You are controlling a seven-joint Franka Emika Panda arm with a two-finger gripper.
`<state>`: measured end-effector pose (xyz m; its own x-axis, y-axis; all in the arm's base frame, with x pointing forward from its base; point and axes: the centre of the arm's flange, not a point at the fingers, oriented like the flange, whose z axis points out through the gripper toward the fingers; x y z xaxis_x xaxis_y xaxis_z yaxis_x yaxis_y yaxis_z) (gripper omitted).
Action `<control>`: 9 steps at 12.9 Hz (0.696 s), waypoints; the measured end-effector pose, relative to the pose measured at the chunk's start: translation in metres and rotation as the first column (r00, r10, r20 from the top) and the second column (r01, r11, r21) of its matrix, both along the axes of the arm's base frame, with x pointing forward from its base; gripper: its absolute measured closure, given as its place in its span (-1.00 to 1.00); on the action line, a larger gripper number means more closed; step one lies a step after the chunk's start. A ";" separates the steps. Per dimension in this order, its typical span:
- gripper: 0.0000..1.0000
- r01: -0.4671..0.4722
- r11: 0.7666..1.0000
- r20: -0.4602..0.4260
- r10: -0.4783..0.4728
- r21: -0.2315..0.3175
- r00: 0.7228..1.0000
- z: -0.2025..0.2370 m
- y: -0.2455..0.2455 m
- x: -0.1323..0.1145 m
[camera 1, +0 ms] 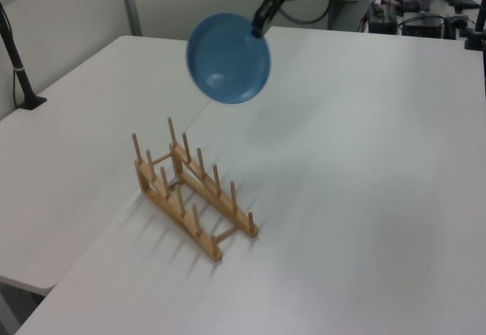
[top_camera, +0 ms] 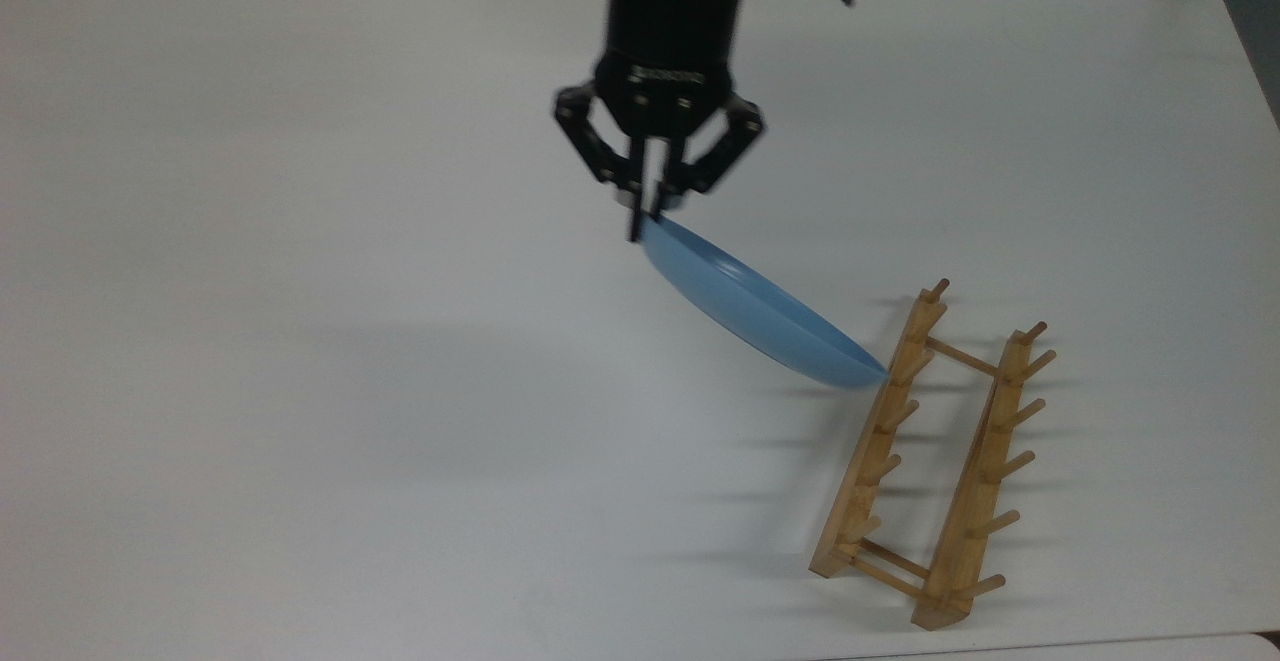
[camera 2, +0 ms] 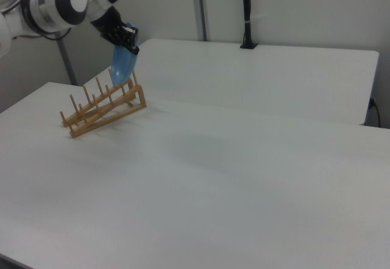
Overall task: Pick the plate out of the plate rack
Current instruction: 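Lift the blue plate up out of the wooden rack, then carry the plate away from the rack and lower it flat onto the table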
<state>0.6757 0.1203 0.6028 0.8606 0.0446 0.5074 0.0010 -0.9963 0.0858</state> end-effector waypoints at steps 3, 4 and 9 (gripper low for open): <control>0.87 -0.069 0.997 -0.170 0.066 -0.014 0.983 0.004 -0.061 -0.015; 0.87 -0.115 0.993 -0.263 0.108 -0.009 0.959 0.000 -0.093 -0.024; 0.87 -0.232 0.966 -0.580 0.255 0.115 0.774 -0.079 -0.176 -0.056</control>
<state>0.6197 -0.0555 0.5236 0.9547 0.2854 -0.0842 0.2824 -0.9582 -0.0455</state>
